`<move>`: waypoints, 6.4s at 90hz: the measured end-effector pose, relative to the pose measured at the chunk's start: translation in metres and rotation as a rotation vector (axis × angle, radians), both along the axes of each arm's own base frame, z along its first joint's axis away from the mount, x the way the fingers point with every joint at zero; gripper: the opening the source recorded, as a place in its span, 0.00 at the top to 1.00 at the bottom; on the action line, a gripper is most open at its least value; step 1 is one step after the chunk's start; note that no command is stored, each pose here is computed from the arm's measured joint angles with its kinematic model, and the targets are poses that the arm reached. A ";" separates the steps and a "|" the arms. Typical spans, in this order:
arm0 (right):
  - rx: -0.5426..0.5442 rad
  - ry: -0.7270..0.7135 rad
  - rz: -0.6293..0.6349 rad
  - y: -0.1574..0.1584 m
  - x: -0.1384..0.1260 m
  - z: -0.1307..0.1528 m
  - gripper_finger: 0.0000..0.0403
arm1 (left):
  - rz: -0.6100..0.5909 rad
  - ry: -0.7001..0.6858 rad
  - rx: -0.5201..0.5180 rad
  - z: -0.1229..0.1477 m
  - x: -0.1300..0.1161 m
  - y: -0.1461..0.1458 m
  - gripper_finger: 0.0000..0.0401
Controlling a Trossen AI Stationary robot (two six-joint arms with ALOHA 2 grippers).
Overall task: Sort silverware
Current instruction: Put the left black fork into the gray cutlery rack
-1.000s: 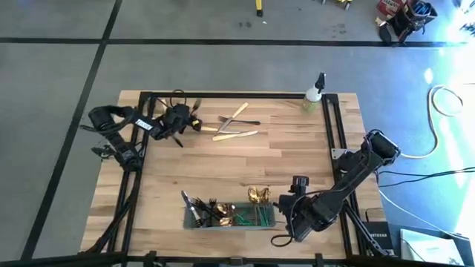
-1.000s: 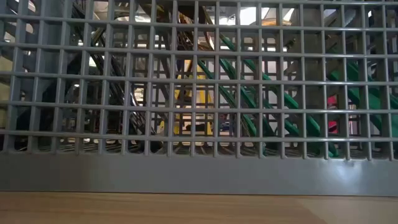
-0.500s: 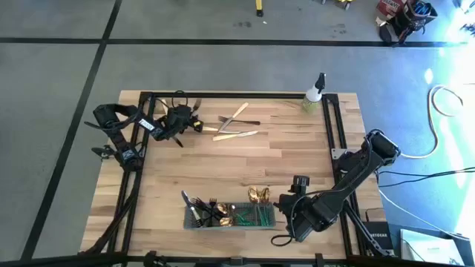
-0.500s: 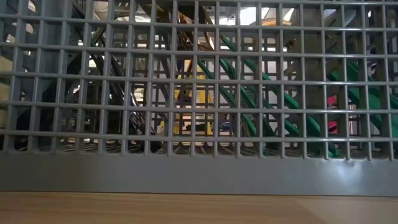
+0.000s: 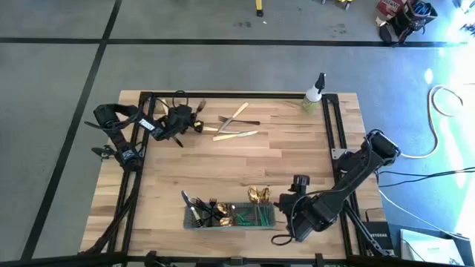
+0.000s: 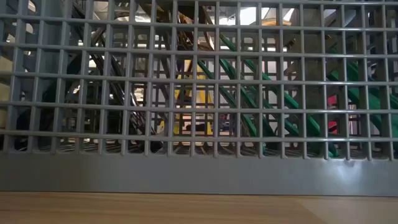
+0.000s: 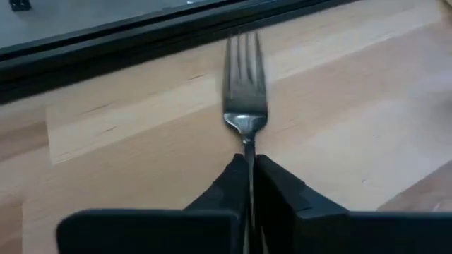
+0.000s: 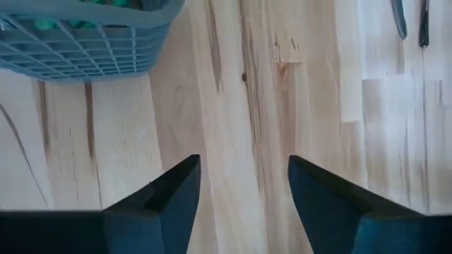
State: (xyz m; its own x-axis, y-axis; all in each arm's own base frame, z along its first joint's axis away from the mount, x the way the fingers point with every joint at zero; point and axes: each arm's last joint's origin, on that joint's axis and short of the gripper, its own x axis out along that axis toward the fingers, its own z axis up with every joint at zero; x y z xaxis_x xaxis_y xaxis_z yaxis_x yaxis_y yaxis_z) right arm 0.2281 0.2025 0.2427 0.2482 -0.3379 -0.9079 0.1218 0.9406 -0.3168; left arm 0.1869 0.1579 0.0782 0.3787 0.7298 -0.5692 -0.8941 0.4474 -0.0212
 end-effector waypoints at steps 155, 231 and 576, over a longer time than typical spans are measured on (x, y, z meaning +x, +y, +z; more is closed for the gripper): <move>0.190 -0.874 -0.080 -0.146 0.005 0.027 0.63 | -0.484 -0.409 0.402 0.147 0.028 -0.102 0.99; 0.439 -1.456 -0.209 -0.185 0.036 0.037 0.43 | -0.594 -0.289 0.800 0.178 0.057 -0.183 0.99; 0.471 -0.977 0.265 -0.140 0.153 0.154 1.00 | -0.525 -0.513 0.610 0.223 -0.048 -0.211 0.37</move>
